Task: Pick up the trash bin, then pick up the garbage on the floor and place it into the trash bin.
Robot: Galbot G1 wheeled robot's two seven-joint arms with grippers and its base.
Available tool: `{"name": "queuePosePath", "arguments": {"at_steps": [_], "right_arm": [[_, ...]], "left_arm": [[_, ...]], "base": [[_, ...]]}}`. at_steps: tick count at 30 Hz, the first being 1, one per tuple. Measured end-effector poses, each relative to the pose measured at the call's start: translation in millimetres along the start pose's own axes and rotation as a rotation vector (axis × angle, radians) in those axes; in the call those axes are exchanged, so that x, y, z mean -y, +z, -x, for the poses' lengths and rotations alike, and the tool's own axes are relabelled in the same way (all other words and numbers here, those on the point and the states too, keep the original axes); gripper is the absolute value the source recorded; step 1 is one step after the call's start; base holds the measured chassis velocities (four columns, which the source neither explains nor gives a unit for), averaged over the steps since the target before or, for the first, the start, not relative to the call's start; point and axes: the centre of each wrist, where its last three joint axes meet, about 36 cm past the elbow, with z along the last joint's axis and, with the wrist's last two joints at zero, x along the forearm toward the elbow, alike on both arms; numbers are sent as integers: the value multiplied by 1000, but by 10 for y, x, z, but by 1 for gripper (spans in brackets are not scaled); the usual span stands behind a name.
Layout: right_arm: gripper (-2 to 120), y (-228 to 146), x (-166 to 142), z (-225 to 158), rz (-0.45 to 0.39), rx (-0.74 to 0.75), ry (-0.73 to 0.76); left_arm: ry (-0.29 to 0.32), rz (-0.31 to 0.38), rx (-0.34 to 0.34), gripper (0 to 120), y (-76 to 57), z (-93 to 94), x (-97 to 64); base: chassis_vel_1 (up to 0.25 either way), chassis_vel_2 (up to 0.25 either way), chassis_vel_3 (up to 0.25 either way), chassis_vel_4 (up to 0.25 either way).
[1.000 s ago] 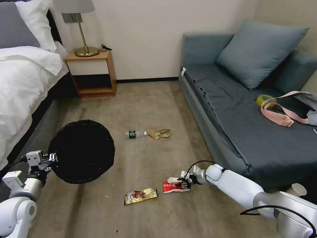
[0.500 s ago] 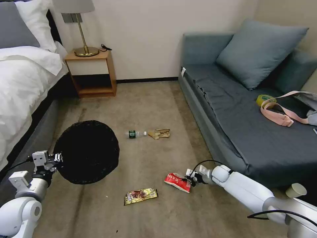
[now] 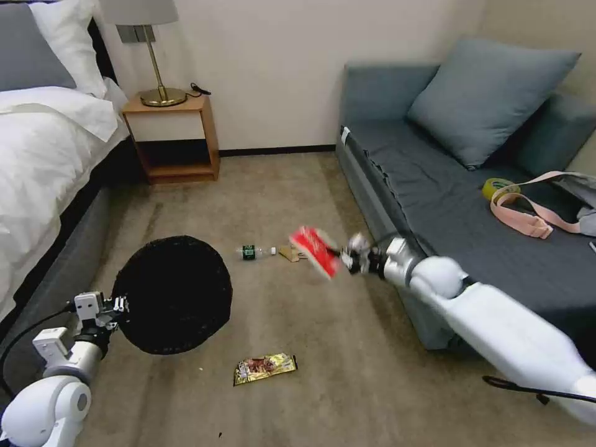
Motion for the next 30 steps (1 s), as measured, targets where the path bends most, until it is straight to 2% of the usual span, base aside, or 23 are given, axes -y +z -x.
{"name": "queuePosePath", "arguments": {"at_steps": [2,3,5,6,7,11,19,30], "right_arm": [[0,-292,-206,-38,-10,54,-36],[0,-292,-206,-38,-10,54,-36],[0,-505,-497,-17,-23,92,-97],[0,-564,-622,1,-27,101,-125],[0,-564,-622,1,-27,101,-125],[0,-657,-1126,199,-30,108,-239],[0,-520,-1341,551,-35,80,-279],[0,-71,-1510,955,-42,-11,-301]], "left_arm": [[6,-7,-6,1,6,-7,53],[6,-7,-6,1,6,-7,53],[17,-14,-7,1,-5,-26,124],[24,-17,-10,1,-8,-39,160],[24,-17,-10,1,-8,-39,160],[48,-36,-24,1,-16,-96,307],[82,-66,-54,1,-24,-189,465],[99,-107,-77,1,-52,-345,601]], "base": [[0,0,0,0],[0,0,0,0],[0,0,0,0],[0,0,0,0],[0,0,0,0],[0,0,0,0],[0,0,0,0],[0,0,0,0]]}}
